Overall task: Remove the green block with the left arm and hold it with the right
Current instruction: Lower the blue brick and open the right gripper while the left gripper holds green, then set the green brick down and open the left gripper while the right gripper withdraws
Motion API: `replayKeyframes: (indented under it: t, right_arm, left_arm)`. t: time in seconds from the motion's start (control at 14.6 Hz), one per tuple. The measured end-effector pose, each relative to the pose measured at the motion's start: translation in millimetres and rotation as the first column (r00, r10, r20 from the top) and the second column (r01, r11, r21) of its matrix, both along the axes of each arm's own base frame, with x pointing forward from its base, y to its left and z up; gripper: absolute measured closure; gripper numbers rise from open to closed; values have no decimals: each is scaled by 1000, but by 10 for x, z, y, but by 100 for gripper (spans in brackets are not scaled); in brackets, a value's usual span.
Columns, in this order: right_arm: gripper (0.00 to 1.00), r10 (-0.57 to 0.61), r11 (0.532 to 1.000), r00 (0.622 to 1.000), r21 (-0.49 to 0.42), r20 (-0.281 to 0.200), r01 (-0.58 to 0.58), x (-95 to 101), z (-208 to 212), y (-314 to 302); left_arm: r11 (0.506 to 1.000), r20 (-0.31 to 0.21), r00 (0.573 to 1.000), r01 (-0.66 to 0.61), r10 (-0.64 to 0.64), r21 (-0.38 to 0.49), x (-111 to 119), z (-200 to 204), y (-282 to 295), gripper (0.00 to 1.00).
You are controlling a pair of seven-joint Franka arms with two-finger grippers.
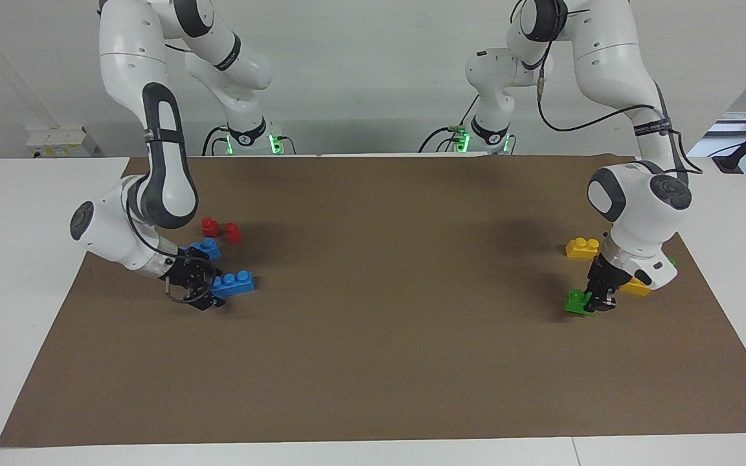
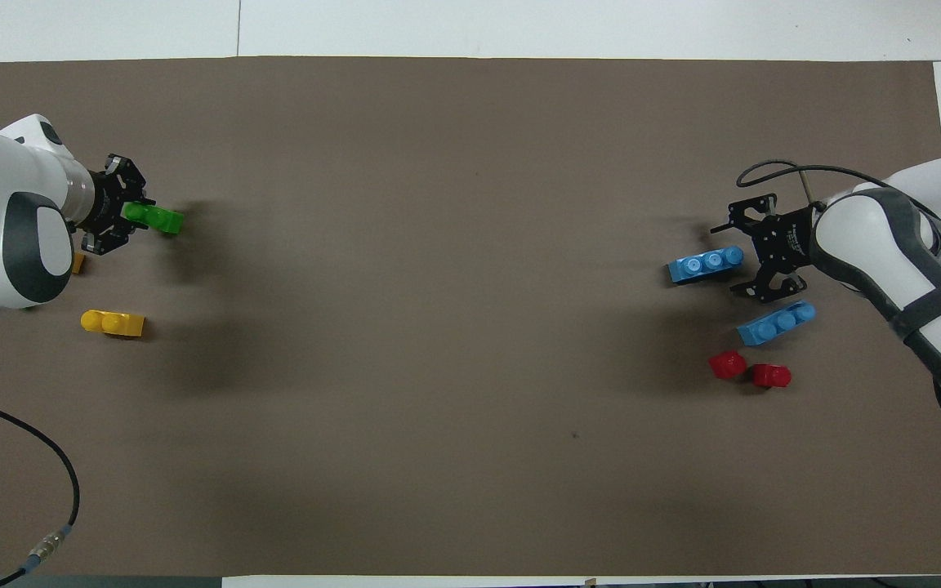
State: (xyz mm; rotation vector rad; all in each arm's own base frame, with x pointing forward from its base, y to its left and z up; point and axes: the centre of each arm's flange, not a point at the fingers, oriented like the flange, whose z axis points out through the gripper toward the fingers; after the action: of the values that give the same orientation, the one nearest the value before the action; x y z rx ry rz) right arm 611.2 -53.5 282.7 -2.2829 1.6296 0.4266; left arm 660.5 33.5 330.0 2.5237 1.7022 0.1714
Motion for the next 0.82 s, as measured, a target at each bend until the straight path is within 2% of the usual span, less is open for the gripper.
replayKeyframes:
  t: [0.14,0.27,0.41,0.48,0.55,0.62,0.68,0.82]
  right_arm:
    - [0,74,996,997,-46,0,-74,96,275,-28]
    - [0,171,981,985,-101,17,-168,169,729,-49]
    - [0,287,950,957,-146,51,-277,146,1192,3]
    - [0,351,927,934,-165,65,-337,97,1419,47]
    - [0,407,904,910,-177,77,-389,28,1636,89]
    - [0,454,882,887,-190,88,-432,-43,1849,130]
    - [0,505,853,857,-208,101,-478,-118,2070,184]
    - [0,623,765,775,-286,104,-577,-279,2529,343]
  left_arm:
    - [1000,-3,1000,-6,6,1,48,-64,50,66]
    - [1000,-1,1000,-9,9,1,61,-66,69,66]
    - [1000,5,1000,-9,9,1,68,-66,70,66]
    - [1000,11,1000,-9,9,2,76,-77,71,60]
    - [1000,14,1000,-8,8,3,83,-98,69,60]
    - [1000,16,1000,-7,7,3,87,-116,68,53]
    - [1000,19,1000,-3,2,4,91,-125,67,41]
    - [1000,22,999,23,-23,9,95,-122,63,18]
